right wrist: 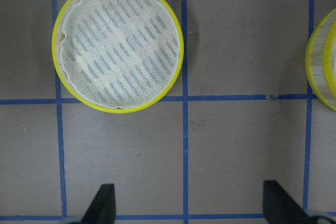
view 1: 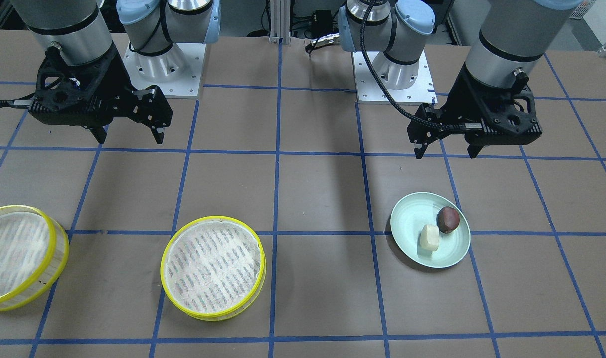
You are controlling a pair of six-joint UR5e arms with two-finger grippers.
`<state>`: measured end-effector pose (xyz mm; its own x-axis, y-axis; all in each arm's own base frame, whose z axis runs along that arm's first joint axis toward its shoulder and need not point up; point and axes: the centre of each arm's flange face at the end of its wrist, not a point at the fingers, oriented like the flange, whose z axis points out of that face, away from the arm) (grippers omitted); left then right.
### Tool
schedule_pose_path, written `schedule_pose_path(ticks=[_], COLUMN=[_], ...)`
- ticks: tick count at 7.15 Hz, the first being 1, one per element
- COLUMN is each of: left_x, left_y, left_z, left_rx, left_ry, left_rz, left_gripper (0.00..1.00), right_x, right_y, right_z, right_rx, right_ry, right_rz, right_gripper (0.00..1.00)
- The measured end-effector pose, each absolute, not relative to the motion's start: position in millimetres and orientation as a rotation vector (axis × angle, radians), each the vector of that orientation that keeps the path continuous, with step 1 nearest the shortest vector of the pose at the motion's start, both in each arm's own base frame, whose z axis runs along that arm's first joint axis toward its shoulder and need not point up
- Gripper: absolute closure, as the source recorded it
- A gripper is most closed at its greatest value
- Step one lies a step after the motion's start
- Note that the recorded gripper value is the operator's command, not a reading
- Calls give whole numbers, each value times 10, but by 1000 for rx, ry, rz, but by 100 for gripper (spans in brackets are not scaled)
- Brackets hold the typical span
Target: Stack buns with steamer
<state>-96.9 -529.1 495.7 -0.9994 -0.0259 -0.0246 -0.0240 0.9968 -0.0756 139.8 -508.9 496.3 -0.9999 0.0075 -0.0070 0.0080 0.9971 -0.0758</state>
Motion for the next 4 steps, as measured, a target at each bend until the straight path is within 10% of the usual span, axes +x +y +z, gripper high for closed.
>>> schedule_pose_path(ticks=[4], left_x=[-891], left_y=[-5287], left_z=[4946], left_rx=[-55], left_ry=[3109], left_rz=[-104], left_gripper=[0], right_x=[1270], right_y=[-5180], right_z=[4942], right_rx=[-52], right_ry=[3133], right_rz=[-144], right_gripper=[0])
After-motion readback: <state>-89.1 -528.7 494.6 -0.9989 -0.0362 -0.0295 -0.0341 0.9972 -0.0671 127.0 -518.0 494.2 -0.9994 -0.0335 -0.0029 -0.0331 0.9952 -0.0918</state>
